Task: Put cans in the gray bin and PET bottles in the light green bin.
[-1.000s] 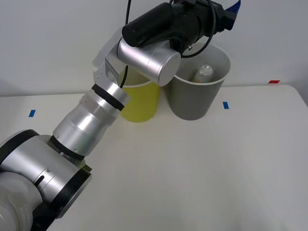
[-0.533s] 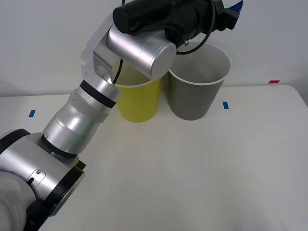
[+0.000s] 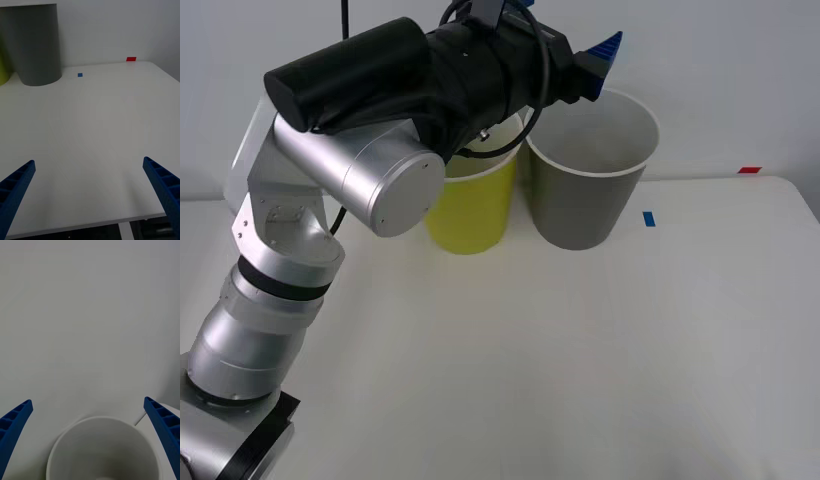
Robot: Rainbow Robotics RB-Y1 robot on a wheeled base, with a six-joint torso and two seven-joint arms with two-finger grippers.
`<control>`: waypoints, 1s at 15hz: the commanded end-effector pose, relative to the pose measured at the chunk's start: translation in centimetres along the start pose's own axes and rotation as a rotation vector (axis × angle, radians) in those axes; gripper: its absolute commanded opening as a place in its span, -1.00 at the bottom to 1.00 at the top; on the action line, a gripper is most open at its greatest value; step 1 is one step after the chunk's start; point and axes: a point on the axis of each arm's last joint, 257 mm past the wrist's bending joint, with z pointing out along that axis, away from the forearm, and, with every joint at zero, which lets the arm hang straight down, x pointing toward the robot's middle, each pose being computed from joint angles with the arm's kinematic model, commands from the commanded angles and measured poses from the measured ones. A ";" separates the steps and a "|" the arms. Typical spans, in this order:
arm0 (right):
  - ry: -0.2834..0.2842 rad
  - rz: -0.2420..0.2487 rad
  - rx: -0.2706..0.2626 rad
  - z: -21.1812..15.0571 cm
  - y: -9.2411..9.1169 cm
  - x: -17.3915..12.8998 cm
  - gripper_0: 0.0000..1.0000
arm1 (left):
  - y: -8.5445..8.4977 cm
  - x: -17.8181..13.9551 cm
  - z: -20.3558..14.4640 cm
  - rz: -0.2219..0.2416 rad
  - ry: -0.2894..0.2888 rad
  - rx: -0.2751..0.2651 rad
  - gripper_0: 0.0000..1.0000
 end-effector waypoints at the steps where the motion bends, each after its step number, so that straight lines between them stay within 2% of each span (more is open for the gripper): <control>1: 0.000 0.000 0.000 0.0 0.0 0.0 1.00 | 2.8 1.1 -4.7 -0.001 -0.006 -0.045 1.00; 4: 0.000 0.000 0.000 0.0 0.0 0.0 1.00 | 6.0 2.4 -10.1 0.020 -0.002 -0.133 1.00; 6: 0.000 0.000 0.000 0.0 0.0 0.0 1.00 | 7.2 3.0 -13.3 0.033 0.007 -0.178 1.00; 8: 0.000 0.000 0.000 0.0 0.0 0.0 1.00 | 8.5 4.5 -16.2 0.023 0.014 -0.230 1.00; 15: 0.000 0.000 0.000 0.0 0.0 0.0 1.00 | 10.9 10.0 -24.0 -0.021 0.000 -0.347 1.00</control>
